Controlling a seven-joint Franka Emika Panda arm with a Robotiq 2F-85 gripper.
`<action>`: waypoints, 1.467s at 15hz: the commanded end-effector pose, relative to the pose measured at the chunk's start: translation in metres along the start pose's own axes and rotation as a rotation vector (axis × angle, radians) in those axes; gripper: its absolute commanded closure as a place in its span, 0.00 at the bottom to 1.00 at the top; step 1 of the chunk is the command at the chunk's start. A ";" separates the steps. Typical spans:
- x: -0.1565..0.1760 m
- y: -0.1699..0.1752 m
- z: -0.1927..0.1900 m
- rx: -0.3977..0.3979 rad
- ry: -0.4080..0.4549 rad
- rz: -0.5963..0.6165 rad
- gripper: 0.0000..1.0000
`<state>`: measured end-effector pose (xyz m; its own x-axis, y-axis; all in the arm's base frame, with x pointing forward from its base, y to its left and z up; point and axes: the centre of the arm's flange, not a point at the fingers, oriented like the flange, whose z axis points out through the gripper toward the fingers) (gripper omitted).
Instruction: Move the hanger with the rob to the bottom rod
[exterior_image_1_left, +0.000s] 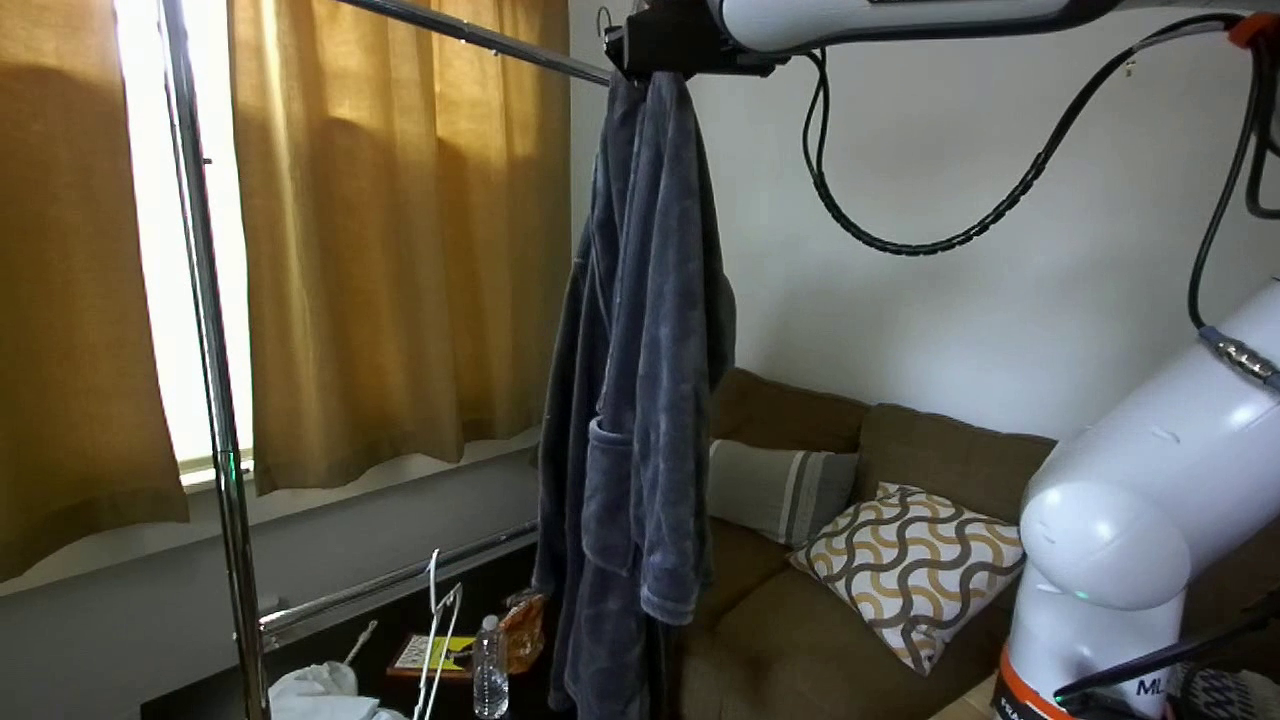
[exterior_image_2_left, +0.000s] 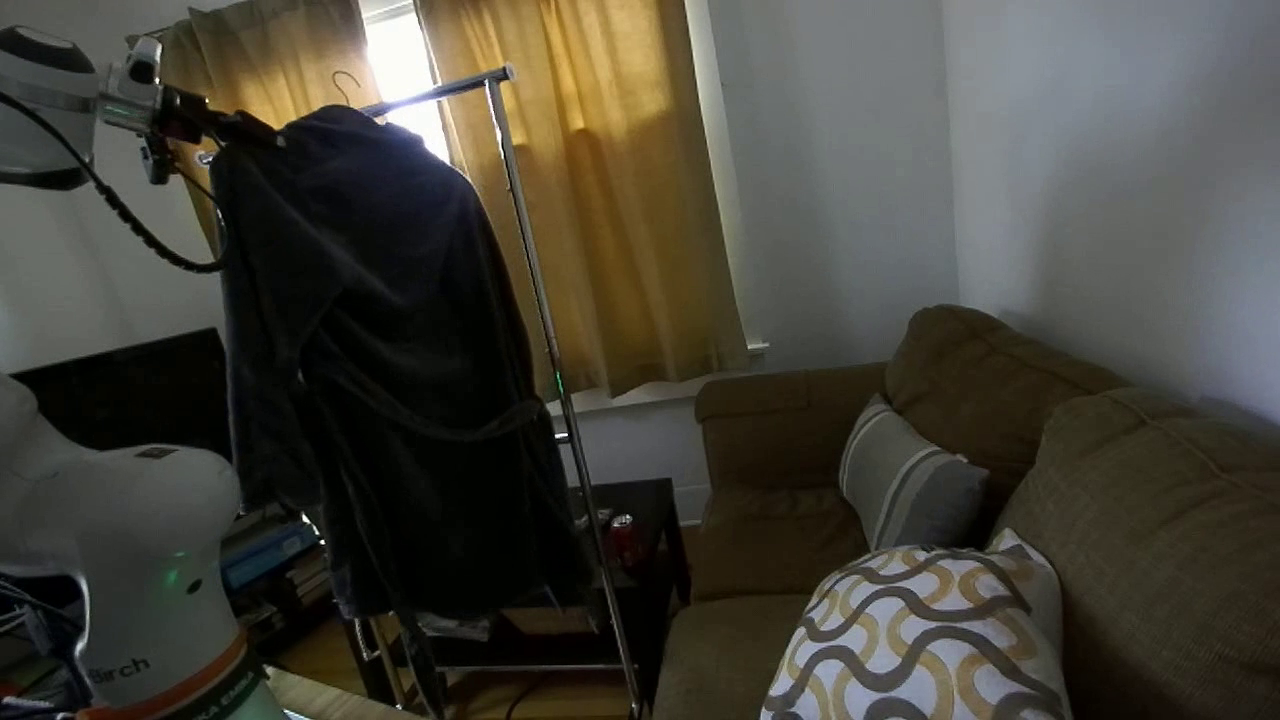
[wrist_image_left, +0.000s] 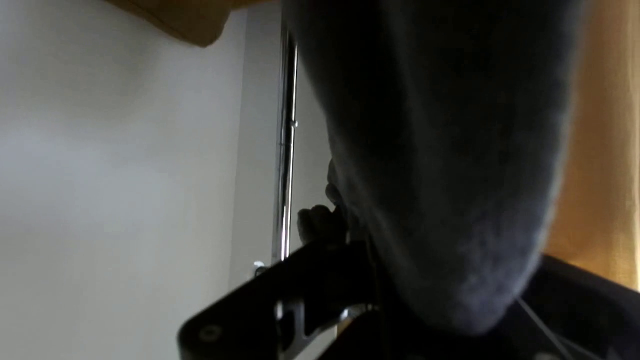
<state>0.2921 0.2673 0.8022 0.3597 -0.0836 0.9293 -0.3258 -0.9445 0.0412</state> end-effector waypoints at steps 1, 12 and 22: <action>-0.012 0.026 -0.019 0.013 -0.097 0.006 0.98; -0.094 0.046 0.001 0.035 -0.603 0.026 0.98; -0.166 0.044 0.068 0.014 -0.753 -0.022 0.93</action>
<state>0.2777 0.2179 0.6243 0.8682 -0.2543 0.4261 -0.3023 -0.9520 0.0476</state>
